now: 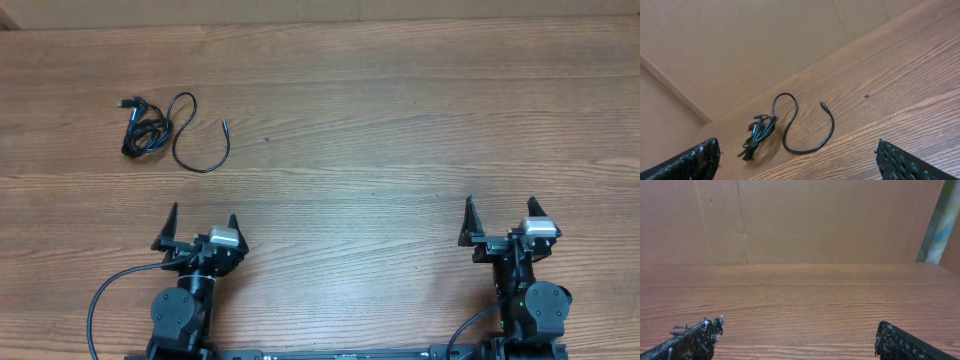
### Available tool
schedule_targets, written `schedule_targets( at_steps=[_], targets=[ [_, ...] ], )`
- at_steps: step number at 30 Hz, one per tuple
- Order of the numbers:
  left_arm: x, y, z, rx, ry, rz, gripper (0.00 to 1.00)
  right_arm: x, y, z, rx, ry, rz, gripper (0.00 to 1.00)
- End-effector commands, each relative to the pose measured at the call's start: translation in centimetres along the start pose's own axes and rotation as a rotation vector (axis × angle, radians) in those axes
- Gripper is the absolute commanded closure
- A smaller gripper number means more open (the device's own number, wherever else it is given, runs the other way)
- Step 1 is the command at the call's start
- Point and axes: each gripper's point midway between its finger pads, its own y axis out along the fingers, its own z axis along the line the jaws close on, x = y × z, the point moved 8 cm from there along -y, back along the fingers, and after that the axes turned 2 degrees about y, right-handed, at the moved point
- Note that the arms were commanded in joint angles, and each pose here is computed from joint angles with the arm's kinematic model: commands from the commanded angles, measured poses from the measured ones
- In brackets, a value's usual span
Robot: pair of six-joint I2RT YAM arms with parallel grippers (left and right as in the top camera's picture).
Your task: Untangle cables
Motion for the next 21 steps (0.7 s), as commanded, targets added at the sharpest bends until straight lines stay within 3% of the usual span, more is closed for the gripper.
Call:
schedule_targets(
  at_steps=[1,9,21],
  targets=[
    [-0.1,0.0,0.0,0.008,-0.119,0.005,0.01,-0.3,0.1,0.0,0.002,0.006,0.006,0.00],
    [0.7,-0.6,0.6,-0.012,-0.190,0.051,0.00,-0.3,0.1,0.0,0.002,0.006,0.006,0.00],
    [7.0,-4.0,5.0,0.009,-0.335,0.006,0.00,-0.3,0.1,0.0,0.002,0.006,0.006,0.00]
  ],
)
